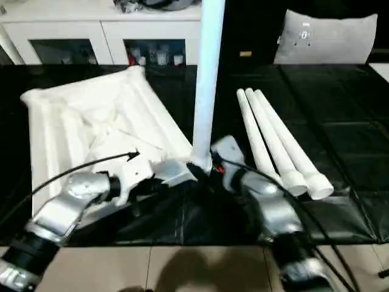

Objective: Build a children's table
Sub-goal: Rotate leg to tighten

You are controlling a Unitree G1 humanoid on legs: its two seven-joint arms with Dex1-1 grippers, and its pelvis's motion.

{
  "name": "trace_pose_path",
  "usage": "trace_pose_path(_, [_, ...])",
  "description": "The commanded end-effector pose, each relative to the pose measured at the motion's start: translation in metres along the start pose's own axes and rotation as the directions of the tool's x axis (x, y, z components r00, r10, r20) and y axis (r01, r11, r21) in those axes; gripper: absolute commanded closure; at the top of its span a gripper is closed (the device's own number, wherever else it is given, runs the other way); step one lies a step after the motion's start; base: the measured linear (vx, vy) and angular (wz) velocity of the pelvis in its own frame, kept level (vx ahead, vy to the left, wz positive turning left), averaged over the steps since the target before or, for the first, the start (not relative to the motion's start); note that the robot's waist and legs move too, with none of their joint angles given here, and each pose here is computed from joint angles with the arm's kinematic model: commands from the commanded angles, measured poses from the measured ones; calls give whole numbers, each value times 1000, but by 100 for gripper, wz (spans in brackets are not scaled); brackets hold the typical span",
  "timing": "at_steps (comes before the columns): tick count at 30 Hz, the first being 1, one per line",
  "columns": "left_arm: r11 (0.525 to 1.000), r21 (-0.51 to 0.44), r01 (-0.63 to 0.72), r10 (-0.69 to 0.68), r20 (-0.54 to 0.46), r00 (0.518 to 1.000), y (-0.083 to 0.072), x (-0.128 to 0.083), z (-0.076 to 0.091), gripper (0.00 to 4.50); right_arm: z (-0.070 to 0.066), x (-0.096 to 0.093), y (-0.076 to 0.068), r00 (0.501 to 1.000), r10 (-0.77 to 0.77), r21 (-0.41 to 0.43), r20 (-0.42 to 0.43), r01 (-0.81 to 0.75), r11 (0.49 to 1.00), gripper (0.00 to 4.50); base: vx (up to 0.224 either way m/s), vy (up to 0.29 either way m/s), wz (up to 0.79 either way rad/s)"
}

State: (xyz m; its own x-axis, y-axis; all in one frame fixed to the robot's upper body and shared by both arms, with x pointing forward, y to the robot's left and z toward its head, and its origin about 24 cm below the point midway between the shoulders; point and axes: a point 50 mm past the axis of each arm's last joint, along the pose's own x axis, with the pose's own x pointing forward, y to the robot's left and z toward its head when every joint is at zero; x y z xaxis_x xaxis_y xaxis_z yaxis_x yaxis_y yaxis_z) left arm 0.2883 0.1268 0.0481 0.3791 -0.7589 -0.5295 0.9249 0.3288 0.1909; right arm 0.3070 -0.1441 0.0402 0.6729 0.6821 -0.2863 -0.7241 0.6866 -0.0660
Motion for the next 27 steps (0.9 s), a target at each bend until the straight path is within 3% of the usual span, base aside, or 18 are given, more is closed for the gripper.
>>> trace_pose_path(1, [996,33,79,-78,-44,996,-7,0,-9,450,4,-11,-10,1000,7,-31,9,-6,999,4,0,0,0])
trace_pose_path(5, [978,98,182,-174,-86,981,-9,-4,-18,450,16,-29,-15,979,202,-98,-16,-202,974,4,0,0,0])
trace_pose_path(8, [962,130,241,-228,-107,968,-9,-6,-20,450,14,-36,-12,938,330,-129,-109,-343,931,4,0,0,0])
trace_pose_path(14, [933,168,319,-302,-116,946,-11,-9,-21,450,17,-37,-14,899,417,-121,-135,-432,893,4,0,0,0])
trace_pose_path(20, [909,181,376,-359,-119,926,-16,-10,-21,450,20,-29,-13,882,454,-107,-128,-468,877,49,0,0,0])
trace_pose_path(21, [908,182,378,-361,-122,925,-16,-10,-21,450,20,-28,-13,880,458,-103,-126,-471,876,74,0,0,0])
trace_pose_path(26, [902,184,391,-372,-129,919,-17,-10,-23,450,15,-25,-8,855,503,-58,-124,-512,857,91,0,0,0])
trace_pose_path(27, [901,184,392,-374,-127,919,-17,-10,-23,450,15,-24,-8,853,509,-54,-120,-517,854,120,0,0,0])
